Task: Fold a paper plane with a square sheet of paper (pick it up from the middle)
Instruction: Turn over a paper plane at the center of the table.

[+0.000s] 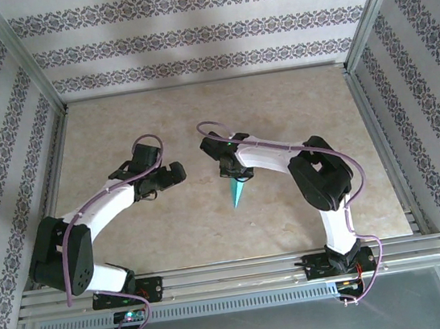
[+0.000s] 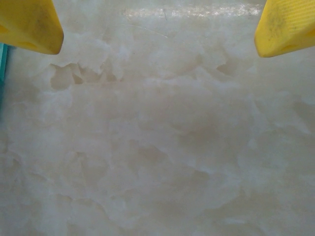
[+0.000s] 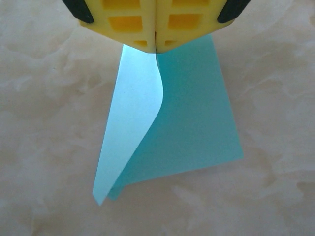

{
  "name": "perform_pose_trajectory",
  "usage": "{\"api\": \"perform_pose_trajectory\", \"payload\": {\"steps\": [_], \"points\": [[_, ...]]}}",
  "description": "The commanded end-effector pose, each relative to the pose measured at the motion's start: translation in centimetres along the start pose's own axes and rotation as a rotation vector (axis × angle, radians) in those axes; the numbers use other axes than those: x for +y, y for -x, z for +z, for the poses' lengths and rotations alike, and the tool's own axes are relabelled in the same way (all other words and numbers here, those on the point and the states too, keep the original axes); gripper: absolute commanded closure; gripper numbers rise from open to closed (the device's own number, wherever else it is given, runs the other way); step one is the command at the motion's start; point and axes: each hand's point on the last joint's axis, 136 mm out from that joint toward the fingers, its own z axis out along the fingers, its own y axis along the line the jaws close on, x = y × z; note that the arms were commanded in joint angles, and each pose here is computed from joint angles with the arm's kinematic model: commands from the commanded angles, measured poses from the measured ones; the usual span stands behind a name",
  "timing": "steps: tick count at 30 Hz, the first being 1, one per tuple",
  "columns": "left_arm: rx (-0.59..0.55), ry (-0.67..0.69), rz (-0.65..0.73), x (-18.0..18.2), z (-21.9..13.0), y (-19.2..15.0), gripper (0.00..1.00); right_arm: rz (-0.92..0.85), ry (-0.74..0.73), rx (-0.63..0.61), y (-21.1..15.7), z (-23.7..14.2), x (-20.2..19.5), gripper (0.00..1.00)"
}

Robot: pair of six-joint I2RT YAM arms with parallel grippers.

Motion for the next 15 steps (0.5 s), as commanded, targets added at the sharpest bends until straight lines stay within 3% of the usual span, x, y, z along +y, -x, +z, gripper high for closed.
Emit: {"api": "perform_pose_trajectory", "payload": {"steps": [1,5,9,15], "points": [[-0.027,-0.097,-0.061,-0.5,-1.3,1.1,0.00,-0.021,0.100,-0.063,1.5,-3.3,0.8,0.97],[-0.045,-0.171,-0.118,-0.7,-2.1,1.7,0.00,-0.051,0.260,-0.068,2.2,-5.5,2.7,0.98],[-0.050,-0.222,-0.171,-0.9,-2.6,2.0,0.00,-0.050,0.529,-0.047,2.4,-7.3,5.9,0.97],[-0.037,-0.318,-0.242,-1.9,-2.4,1.6,0.02,0.017,0.853,0.033,1.3,-6.5,8.7,0.95]]}}
